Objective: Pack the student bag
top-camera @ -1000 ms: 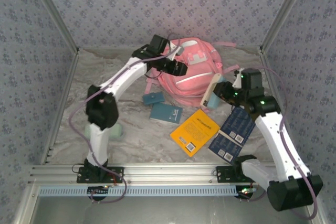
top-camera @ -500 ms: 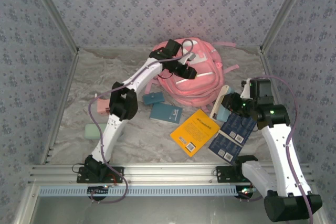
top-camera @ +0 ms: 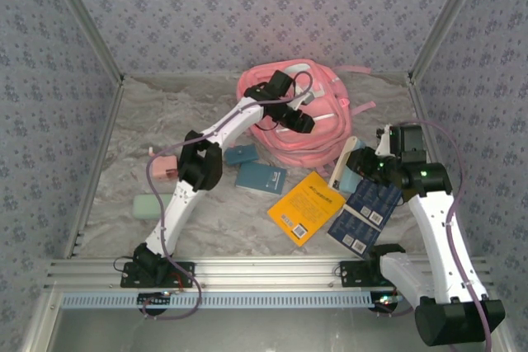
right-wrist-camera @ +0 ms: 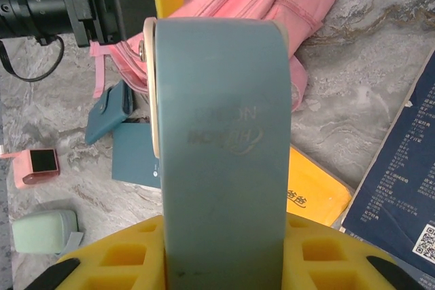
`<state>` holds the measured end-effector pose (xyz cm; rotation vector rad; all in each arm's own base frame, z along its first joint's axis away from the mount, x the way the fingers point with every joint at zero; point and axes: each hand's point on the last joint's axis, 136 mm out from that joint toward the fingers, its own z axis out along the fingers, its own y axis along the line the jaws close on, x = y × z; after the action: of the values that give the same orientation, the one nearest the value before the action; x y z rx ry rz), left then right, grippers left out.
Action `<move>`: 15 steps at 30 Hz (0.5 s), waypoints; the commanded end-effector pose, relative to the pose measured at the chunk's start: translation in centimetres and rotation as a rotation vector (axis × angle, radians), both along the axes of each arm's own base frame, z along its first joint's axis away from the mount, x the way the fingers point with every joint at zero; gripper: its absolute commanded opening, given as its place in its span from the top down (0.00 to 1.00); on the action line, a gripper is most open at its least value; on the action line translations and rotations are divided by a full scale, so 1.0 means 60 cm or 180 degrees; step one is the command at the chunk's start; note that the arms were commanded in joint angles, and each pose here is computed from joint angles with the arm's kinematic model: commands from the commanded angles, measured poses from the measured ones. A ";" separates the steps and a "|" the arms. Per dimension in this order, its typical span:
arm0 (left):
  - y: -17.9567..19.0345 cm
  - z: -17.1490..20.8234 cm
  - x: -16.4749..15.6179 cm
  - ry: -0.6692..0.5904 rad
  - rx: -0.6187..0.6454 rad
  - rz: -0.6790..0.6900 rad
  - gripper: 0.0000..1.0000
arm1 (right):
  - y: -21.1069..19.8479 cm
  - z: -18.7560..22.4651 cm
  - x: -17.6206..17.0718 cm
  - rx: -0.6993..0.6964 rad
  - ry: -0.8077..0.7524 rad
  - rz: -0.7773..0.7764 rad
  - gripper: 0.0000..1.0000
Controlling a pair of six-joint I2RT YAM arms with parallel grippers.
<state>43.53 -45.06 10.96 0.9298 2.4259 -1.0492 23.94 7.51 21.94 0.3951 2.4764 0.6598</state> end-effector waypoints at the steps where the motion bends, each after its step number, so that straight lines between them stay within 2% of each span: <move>1: 0.006 0.066 0.033 -0.0317 -0.0231 0.0133 0.47 | 0.007 0.004 0.006 0.0068 -0.0090 0.0063 0.81; 9: 0.013 0.041 0.071 -0.0280 -0.0215 0.0337 0.43 | 0.008 -0.019 0.011 0.0127 -0.0059 0.0018 0.80; 15: -0.006 0.017 0.052 -0.0072 -0.0278 0.0225 0.44 | 0.013 -0.031 0.010 0.0182 -0.0006 0.0025 0.80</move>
<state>47.60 -44.15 12.54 0.7944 2.3527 -1.0400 23.97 7.86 19.23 0.4180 2.5069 0.6888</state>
